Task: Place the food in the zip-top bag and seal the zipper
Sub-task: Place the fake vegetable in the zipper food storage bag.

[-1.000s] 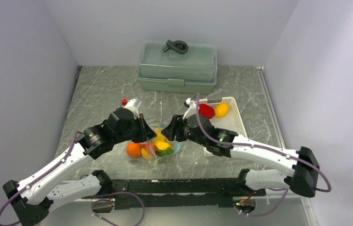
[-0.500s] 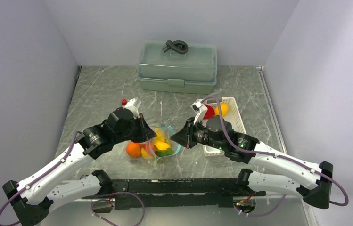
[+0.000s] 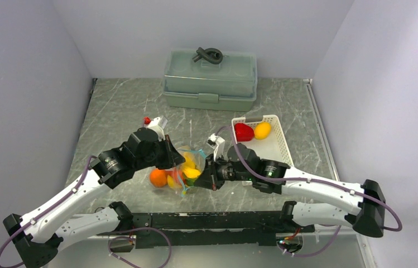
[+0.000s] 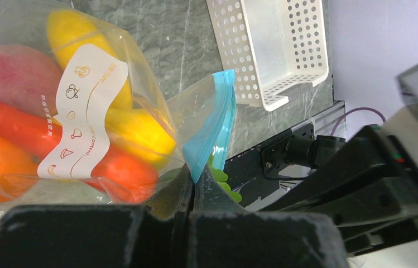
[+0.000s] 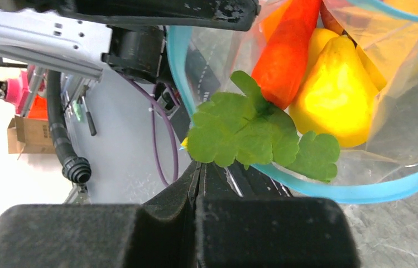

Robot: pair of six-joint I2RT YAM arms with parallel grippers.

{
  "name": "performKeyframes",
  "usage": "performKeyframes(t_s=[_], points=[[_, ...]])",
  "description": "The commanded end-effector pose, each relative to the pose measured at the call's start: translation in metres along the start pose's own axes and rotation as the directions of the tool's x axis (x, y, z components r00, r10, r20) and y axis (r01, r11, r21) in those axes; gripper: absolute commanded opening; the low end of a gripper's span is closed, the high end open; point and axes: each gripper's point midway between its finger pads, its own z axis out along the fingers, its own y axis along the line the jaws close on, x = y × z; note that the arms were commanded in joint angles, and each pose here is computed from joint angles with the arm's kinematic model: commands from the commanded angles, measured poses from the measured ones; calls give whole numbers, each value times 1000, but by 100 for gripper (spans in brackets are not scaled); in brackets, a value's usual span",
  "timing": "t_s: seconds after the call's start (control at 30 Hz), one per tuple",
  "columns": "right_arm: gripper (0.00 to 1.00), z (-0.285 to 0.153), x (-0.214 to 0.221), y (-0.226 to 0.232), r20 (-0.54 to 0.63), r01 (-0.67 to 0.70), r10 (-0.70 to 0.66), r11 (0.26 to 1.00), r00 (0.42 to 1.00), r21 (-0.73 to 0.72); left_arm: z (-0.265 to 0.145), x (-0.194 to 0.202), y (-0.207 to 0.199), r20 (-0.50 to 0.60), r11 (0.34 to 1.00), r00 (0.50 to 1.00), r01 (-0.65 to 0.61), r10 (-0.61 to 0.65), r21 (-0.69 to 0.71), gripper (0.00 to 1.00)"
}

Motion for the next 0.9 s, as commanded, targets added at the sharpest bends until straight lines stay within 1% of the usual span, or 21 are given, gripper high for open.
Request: performKeyframes(t_s=[0.0, 0.17, 0.33, 0.57, 0.7, 0.87], points=[[0, 15, -10, 6, 26, 30, -29, 999, 999, -19, -6, -15, -16, 49, 999, 999, -12, 10, 45, 0], [0, 33, -13, -12, 38, 28, -30, 998, 999, 56, -5, -13, -20, 34, 998, 999, -19, 16, 63, 0], [0, 50, -14, -25, 36, 34, -37, 994, 999, 100, -5, -10, -23, 12, 996, 1000, -24, 23, 82, 0], [0, 68, -5, -27, -16, 36, -35, 996, 999, 80, -7, -8, -23, 9, 996, 1000, -25, 25, 89, 0], [1, 65, -10, -21, -15, 51, -50, 996, 999, 69, -9, -8, -23, 13, 996, 1000, -28, 27, 87, 0], [8, 42, -23, -8, 14, 79, -80, 995, 997, 64, -11, -8, -20, 18, 996, 999, -29, 27, 79, 0]])
